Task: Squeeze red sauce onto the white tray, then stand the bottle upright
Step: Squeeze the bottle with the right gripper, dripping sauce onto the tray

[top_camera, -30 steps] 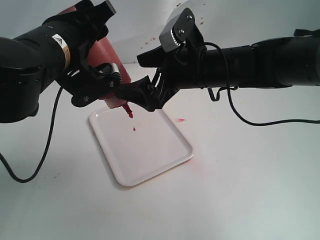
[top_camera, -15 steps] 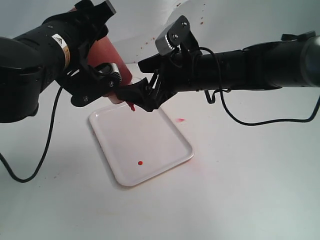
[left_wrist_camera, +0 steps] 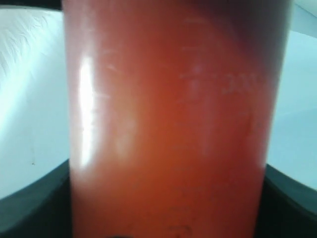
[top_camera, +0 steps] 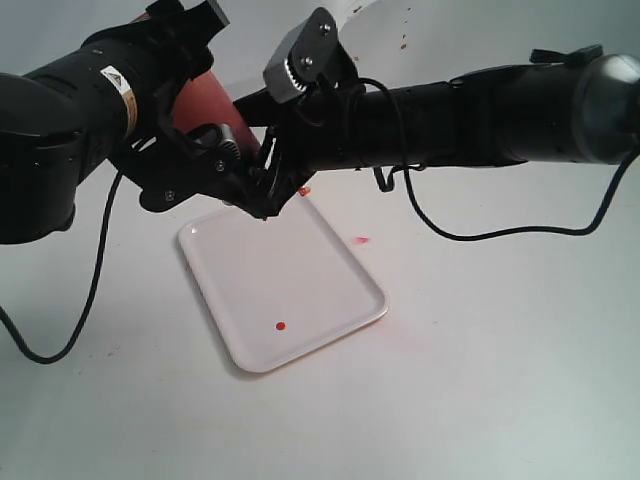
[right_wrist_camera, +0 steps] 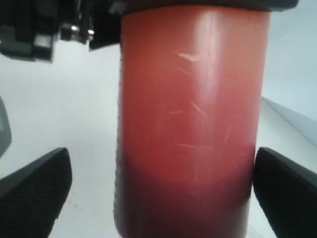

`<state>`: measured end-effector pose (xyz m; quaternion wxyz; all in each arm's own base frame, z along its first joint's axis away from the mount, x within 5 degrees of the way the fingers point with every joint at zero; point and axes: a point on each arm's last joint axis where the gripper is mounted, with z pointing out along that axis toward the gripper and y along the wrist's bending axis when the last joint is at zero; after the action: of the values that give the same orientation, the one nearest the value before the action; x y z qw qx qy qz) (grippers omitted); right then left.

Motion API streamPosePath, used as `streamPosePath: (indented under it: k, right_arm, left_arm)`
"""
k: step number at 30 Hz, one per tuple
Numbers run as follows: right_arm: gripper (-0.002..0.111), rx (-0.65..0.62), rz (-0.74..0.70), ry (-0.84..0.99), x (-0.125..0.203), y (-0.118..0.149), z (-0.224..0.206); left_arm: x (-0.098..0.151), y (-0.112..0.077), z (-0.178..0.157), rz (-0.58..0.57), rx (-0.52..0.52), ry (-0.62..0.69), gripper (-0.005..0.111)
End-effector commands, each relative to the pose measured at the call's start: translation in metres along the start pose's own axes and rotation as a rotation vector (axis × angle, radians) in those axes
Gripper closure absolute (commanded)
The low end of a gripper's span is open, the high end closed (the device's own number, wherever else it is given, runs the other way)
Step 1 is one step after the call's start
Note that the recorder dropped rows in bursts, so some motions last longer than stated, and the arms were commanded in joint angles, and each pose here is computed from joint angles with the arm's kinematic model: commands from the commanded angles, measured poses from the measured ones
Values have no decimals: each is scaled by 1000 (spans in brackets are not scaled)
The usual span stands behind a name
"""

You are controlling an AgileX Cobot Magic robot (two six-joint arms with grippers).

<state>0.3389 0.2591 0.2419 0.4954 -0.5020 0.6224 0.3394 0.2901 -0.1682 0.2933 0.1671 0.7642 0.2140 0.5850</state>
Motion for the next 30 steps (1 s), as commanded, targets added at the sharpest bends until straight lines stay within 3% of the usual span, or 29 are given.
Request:
streamPosePath:
  k: [1,3,10,11,30]
  right_arm:
    - [18,64,-16,38,-2,1,6]
    - [26,69,-16,42,-1,1,6]
    - [103,71,-16,42,-1,1,6]
    - [108,73,-16,44,-1,0,6]
    - [107,73,-16,44,-1,0,6]
  left_arm:
    - [6,6,-3,-4,-27,22,107]
    - [6,6,-3,-4,-27,22,107]
    - [6,6,-3,-4,-27,22,107]
    - [6,6,-3,-4,-27,22,107]
    - [6,6,-3,-4,-27,22,107]
